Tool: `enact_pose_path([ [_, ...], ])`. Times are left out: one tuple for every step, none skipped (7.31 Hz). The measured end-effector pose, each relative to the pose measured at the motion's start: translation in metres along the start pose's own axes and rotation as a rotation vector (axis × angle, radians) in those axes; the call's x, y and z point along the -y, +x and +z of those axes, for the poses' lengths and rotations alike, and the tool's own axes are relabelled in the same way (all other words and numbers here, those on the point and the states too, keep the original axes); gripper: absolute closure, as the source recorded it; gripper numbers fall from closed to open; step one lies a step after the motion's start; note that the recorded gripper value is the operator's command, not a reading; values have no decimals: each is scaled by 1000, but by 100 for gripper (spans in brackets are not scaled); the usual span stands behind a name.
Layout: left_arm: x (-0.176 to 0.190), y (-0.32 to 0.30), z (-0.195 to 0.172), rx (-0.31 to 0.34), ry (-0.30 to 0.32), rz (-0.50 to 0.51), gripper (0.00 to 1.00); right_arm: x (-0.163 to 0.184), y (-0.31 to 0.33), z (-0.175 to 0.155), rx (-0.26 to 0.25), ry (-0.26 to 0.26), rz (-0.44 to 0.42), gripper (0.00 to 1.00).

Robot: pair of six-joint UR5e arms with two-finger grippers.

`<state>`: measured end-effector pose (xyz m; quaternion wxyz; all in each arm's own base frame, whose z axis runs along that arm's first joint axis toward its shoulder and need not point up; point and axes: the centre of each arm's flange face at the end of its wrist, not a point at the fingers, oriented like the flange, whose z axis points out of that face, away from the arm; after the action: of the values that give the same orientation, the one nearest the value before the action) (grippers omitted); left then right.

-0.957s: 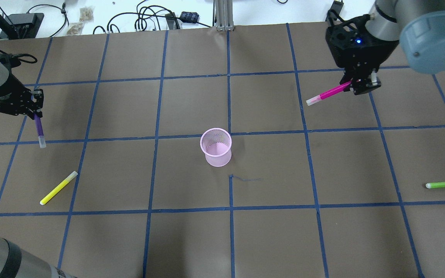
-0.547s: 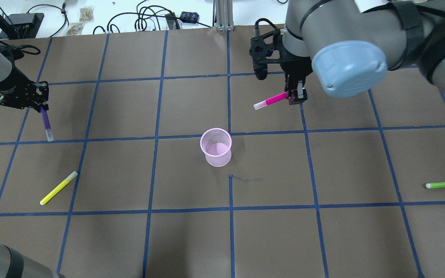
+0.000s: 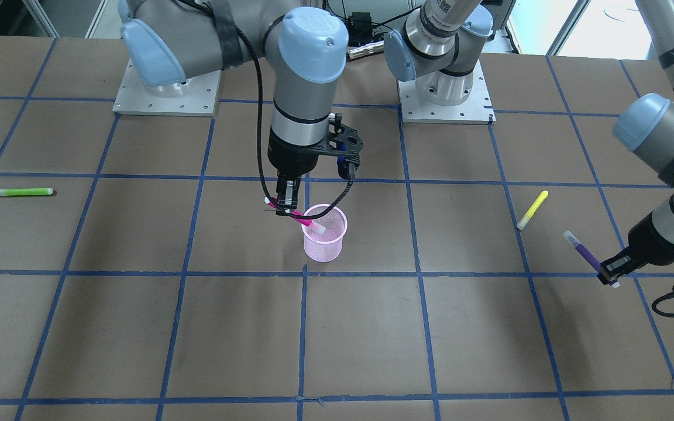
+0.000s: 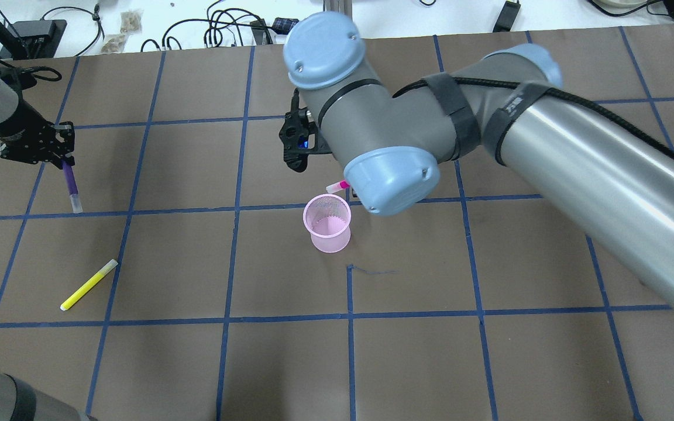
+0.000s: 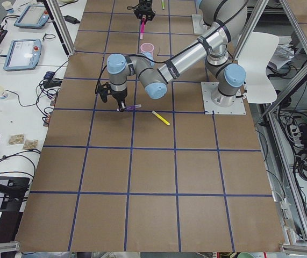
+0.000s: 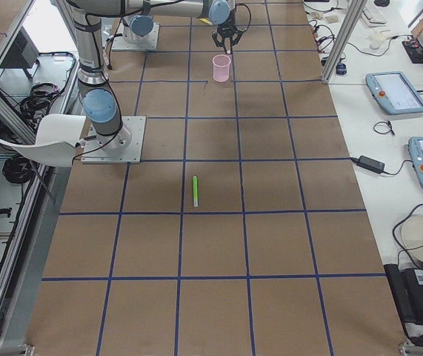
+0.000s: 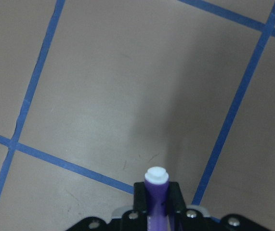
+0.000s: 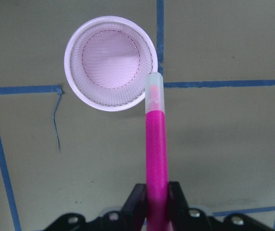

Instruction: Insert purple and pink pens into pink cup

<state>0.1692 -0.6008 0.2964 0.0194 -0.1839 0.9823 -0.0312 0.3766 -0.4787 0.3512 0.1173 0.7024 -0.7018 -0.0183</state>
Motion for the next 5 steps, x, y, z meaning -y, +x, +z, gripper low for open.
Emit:
enact_pose_path([
  [-1, 3, -3, 0, 4, 1, 100, 25, -9, 14, -13, -29, -19, 87],
  [-2, 10, -6, 1, 9, 10, 100, 41, -14, 27, -16, -43, -25, 39],
  [-3, 19, -8, 2, 16, 22, 100, 51, -18, 38, -13, -51, -27, 0],
  [-4, 27, -10, 0, 23, 28, 100, 56, -20, 44, -10, -53, -26, 0],
  [-4, 33, -13, -4, 31, 27, 100, 57, -20, 46, -12, -53, -22, 0],
])
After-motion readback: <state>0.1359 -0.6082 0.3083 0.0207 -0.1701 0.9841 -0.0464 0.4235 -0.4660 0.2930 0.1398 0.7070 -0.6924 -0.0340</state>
